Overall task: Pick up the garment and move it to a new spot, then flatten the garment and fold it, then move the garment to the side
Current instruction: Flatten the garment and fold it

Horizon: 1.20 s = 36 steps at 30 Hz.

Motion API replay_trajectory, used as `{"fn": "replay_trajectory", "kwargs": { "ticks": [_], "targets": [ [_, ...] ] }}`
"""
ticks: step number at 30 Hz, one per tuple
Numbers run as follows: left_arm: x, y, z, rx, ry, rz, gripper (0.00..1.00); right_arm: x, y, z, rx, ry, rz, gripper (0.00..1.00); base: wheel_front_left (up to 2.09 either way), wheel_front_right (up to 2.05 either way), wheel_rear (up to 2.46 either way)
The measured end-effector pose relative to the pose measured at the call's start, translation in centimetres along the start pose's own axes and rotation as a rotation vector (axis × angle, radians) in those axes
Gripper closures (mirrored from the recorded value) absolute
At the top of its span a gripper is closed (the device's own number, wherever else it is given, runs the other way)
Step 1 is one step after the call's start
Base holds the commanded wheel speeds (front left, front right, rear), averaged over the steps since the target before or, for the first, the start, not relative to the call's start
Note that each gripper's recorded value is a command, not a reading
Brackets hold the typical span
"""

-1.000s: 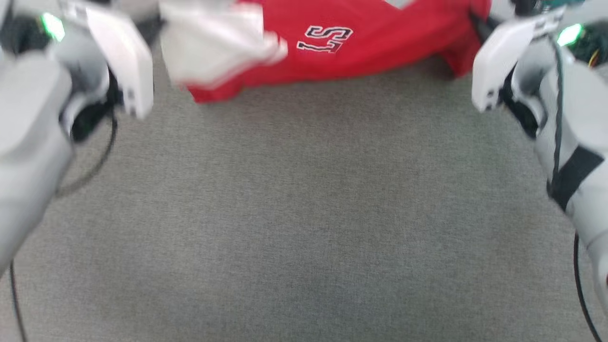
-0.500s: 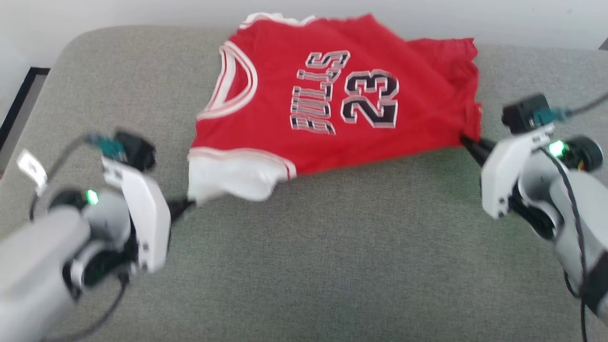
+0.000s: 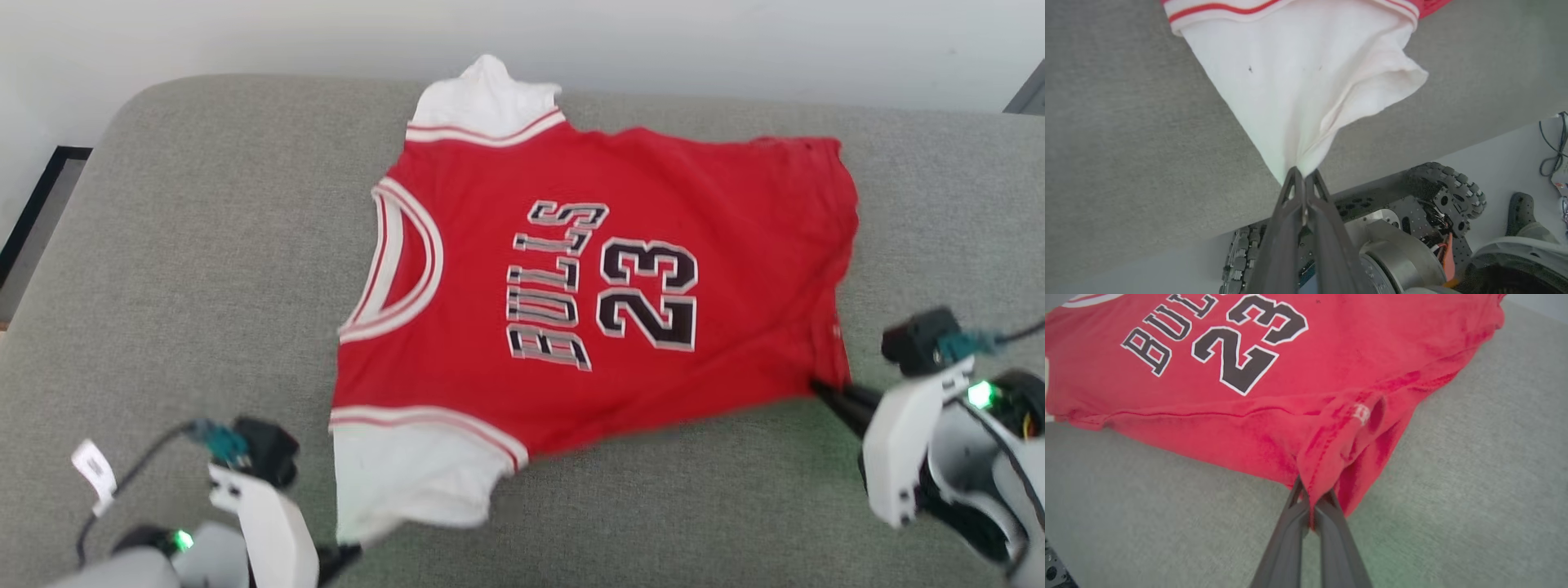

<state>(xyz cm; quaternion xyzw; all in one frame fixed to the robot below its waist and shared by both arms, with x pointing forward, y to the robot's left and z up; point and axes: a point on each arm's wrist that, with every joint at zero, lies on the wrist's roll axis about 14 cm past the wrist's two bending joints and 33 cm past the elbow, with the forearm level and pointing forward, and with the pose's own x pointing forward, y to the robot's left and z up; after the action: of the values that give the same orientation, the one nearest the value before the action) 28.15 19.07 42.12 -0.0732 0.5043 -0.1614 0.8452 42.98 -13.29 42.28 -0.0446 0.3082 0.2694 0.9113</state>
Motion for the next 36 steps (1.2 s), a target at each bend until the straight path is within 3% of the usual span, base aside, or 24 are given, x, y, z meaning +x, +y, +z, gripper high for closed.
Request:
{"fn": "replay_trajectory", "kwargs": {
  "ticks": [10, 15, 23, 29, 36],
  "targets": [
    [-0.4, -2.3, -5.4, -0.092, 0.14, -0.035, 1.0, -3.7, 1.3, -4.7, 0.059, 0.087, 0.018, 1.0, 0.0, 0.0, 0.0],
    [-0.6, -1.3, -4.2, -0.08, 0.111, -0.006, 1.0, -4.3, 1.9, -5.0, 0.119, 0.057, 0.017, 1.0, 0.0, 0.0, 0.0],
    [-1.9, 1.3, 2.8, 0.055, -0.055, 0.074, 1.0, -5.0, 1.5, -3.1, 0.167, -0.052, -0.032, 1.0, 0.0, 0.0, 0.0],
    [-2.8, 3.0, 10.1, 0.222, -0.2, 0.134, 1.0, -5.0, 0.6, -1.0, 0.186, -0.138, -0.093, 1.0, 0.0, 0.0, 0.0],
    [-1.0, 4.0, 18.5, 0.388, -0.303, 0.165, 1.0, -3.5, -1.9, 1.9, 0.167, -0.191, -0.177, 1.0, 0.0, 0.0, 0.0]
  ]
}}
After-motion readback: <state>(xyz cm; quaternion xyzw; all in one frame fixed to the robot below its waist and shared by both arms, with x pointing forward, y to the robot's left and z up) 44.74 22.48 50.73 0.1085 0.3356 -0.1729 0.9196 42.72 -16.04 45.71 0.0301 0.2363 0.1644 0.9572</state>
